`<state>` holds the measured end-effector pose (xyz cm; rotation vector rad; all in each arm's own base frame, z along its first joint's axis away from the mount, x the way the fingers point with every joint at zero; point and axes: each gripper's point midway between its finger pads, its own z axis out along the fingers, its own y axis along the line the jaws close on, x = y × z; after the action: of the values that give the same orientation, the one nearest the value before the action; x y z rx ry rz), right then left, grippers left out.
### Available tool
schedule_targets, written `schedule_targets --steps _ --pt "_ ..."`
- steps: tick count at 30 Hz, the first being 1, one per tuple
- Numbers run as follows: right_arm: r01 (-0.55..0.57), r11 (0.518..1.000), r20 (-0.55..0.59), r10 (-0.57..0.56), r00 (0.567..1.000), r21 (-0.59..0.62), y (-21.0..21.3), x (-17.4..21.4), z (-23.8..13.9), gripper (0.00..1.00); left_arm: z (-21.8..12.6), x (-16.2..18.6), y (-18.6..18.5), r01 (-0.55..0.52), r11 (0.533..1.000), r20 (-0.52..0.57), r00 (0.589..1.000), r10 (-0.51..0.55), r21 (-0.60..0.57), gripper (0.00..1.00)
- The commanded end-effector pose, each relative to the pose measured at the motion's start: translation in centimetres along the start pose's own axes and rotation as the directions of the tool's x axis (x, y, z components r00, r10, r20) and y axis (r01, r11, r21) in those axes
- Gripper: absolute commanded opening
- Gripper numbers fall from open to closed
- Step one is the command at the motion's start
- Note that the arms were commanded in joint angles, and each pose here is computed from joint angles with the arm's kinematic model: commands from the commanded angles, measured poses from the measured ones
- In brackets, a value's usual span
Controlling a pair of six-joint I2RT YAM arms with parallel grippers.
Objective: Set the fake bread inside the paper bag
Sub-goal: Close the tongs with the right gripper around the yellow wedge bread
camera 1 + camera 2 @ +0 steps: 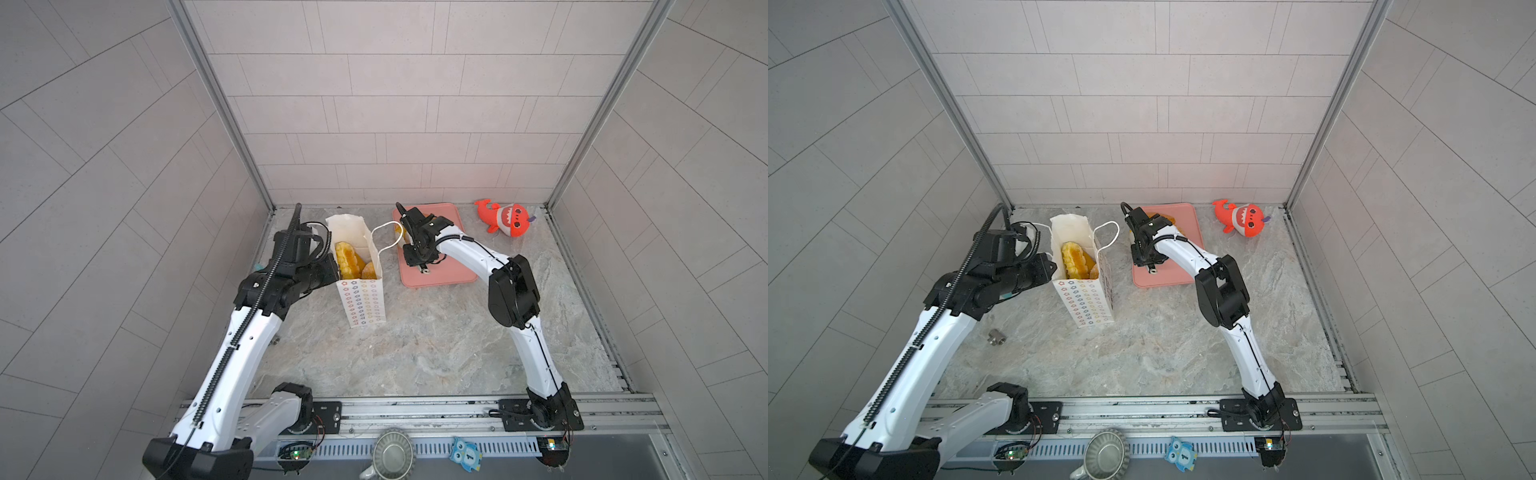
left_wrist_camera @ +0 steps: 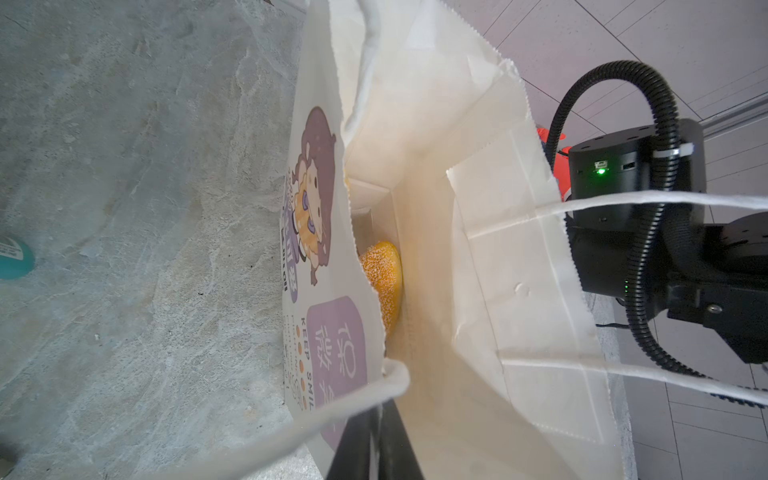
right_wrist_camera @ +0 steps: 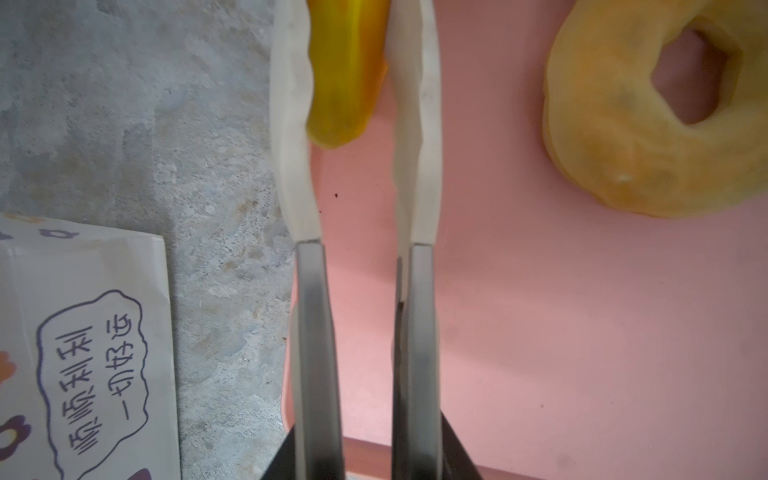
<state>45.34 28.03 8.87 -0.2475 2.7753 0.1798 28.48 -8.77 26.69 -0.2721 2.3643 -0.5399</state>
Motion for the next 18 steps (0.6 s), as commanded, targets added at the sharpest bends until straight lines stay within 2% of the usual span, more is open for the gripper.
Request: schedule_targets --steps 1,18 --pt "-0.009 1.0 -0.002 0.009 1.0 0.004 -0.2 -0.1 -1.0 0.34 -0.3 0.4 0.1 -0.01 1.0 0.0 1.0 0.01 -0.001 0.1" --pt "-0.006 1.0 0.054 0.007 0.999 -0.006 -0.7 -0.1 -4.8 0.29 -0.3 0.2 0.1 -0.01 1.0 0.002 1.0 0.01 -0.001 0.11"
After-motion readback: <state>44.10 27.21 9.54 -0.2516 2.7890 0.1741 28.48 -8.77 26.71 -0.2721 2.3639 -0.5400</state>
